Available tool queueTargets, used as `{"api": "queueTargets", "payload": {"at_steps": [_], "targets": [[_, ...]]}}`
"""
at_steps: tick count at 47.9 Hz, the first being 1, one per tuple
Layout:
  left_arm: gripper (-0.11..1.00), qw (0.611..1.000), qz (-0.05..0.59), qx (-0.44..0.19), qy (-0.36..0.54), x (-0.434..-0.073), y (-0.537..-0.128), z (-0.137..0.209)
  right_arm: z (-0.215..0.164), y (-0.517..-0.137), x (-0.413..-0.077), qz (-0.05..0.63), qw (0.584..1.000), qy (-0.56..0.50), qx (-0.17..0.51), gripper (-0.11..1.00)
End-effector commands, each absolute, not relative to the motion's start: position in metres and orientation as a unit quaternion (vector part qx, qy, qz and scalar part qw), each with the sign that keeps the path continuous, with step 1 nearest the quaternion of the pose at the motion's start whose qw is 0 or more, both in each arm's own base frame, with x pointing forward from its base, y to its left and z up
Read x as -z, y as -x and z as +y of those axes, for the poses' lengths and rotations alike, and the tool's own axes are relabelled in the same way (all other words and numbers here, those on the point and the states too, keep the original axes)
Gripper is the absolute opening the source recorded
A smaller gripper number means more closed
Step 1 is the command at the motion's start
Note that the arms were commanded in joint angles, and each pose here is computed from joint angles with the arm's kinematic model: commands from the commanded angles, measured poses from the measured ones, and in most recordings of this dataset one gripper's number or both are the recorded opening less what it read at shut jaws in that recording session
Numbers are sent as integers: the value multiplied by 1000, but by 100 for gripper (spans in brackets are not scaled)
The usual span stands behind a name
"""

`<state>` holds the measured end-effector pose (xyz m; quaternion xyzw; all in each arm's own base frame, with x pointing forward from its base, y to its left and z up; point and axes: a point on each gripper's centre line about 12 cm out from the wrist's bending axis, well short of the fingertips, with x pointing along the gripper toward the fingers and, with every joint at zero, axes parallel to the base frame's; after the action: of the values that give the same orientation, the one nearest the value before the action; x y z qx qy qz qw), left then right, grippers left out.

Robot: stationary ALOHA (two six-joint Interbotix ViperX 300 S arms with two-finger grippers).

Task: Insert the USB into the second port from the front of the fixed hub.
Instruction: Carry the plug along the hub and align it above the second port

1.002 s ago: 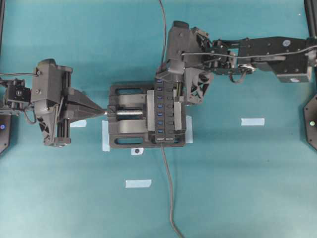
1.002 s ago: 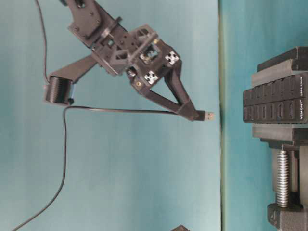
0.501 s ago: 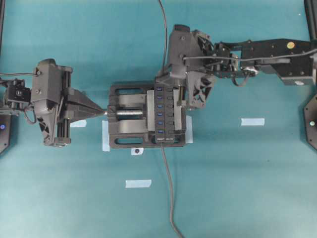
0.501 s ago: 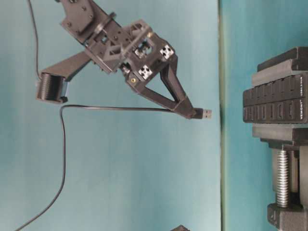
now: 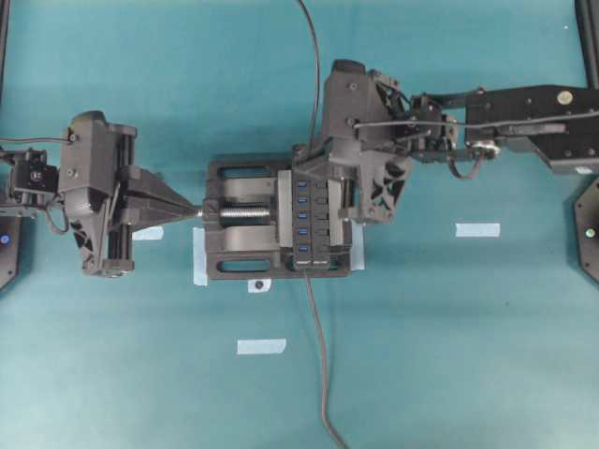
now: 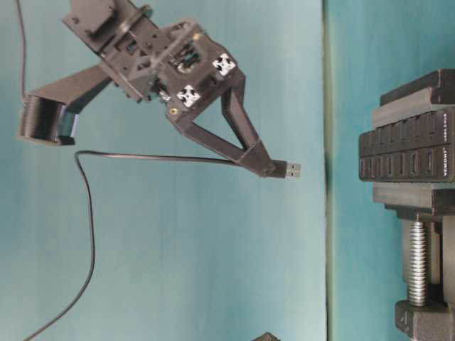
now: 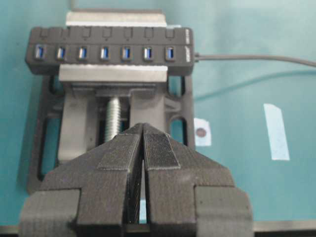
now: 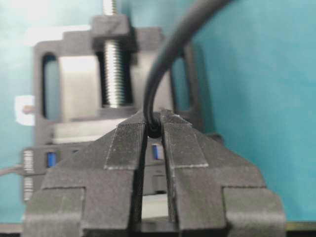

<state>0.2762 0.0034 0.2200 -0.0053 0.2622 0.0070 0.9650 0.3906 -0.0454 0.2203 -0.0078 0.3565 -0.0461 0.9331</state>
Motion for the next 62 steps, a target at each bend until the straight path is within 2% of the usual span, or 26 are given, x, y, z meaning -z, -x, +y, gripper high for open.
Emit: {"api": "queueTargets", "payload": {"at_steps": [1,21,62], "targets": [[0,969,248,-6,5,-228,-280,3,-40,-392,-238,332,942,5,43,4],[0,969,247,-6,5,-229,-280,3,-23,-394,-234,336,941,8,23,4],[0,969,248,-6,4,-228,-280,3,0,-401,-198,378,926,-2,4,4]]}}
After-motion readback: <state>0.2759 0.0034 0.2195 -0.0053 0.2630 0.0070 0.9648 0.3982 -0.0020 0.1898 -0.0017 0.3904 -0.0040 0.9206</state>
